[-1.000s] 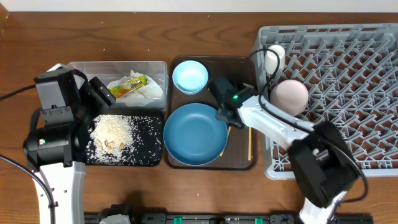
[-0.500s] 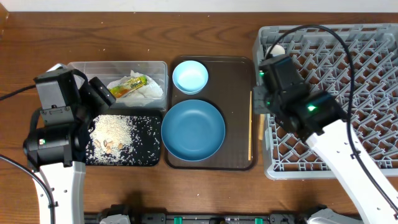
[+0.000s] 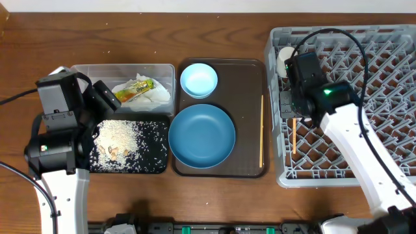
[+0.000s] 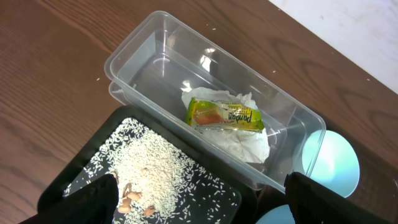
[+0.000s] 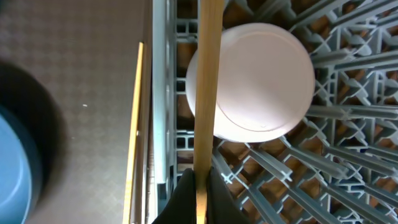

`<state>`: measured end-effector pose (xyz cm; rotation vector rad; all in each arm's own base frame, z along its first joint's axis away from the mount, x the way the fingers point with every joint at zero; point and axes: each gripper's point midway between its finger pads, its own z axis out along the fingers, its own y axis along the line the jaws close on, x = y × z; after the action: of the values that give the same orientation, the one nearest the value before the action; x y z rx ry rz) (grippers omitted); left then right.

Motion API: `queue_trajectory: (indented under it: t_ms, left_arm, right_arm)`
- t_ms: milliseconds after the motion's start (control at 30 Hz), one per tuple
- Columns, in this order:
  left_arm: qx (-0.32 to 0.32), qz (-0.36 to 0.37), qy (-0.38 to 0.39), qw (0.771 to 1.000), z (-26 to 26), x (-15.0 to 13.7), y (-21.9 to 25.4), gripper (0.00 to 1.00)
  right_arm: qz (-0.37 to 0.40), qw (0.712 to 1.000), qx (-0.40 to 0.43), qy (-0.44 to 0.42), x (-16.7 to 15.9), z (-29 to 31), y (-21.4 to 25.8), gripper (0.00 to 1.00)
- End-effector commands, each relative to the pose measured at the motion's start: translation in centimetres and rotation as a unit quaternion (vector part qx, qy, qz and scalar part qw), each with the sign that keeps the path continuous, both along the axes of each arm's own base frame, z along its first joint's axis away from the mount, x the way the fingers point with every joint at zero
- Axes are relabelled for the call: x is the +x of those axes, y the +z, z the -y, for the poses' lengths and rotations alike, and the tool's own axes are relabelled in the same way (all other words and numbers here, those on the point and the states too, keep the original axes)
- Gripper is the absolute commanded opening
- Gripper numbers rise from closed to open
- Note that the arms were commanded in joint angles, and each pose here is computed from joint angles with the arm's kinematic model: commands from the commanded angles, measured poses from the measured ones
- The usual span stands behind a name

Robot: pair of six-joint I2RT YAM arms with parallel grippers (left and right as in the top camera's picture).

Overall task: Sort waste into correct bins and load items into the dishwasher rack
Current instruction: 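Grasp the chopsticks with the right gripper and lift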

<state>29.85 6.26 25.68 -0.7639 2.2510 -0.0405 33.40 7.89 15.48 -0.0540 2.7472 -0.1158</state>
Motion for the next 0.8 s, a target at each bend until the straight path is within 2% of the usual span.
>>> queue_trajectory:
  t_ms: [0, 33, 67, 167, 333, 467, 533, 667, 767]
  left_arm:
    - [0.007, 0.001, 0.005, 1.0, -0.4, 0.0, 0.3, 0.88]
    - [0.006, 0.001, 0.005, 1.0, -0.4, 0.0, 0.3, 0.88]
    - [0.006, 0.001, 0.005, 1.0, -0.4, 0.0, 0.3, 0.88]
    - [0.007, 0.001, 0.005, 1.0, -0.4, 0.0, 0.3, 0.88]
    - [0.007, 0.001, 0.005, 1.0, -0.4, 0.0, 0.3, 0.88]
    - [0.006, 0.001, 0.005, 1.0, -0.4, 0.0, 0.3, 0.88]
    - [0.007, 0.001, 0.005, 1.0, -0.4, 0.0, 0.3, 0.88]
    - [0.007, 0.001, 0.005, 1.0, -0.4, 0.0, 0.3, 0.88]
    - [0.007, 0.001, 0.005, 1.0, -0.4, 0.0, 0.3, 0.88]
  right_arm:
    - [-0.014, 1.0, 0.0, 0.005, 0.2, 0.0, -1.1, 0.19]
    - [-0.016, 1.0, 0.003, 0.007, 0.3, -0.2, -1.3, 0.36]
    - [-0.017, 1.0, 0.006, 0.008, 0.4, -0.3, -1.4, 0.47]
    - [-0.01, 1.0, 0.009, 0.008, 0.8, -0.5, -1.4, 0.59]
    - [-0.014, 0.998, 0.052, 0.024, 0.8, -2.1, -1.4, 0.58]
    - [-0.035, 0.974, 0.208, 0.085, -0.1, -8.3, -0.4, 0.54]
    - [-0.042, 0.962, 0.249, 0.104, -0.6, -10.5, 0.3, 0.5]
    - [-0.051, 0.967, 0.234, 0.085, -1.5, -12.1, -0.4, 0.44]
    - [-0.05, 0.98, 0.18, 0.063, -2.2, -12.5, -2.0, 0.42]
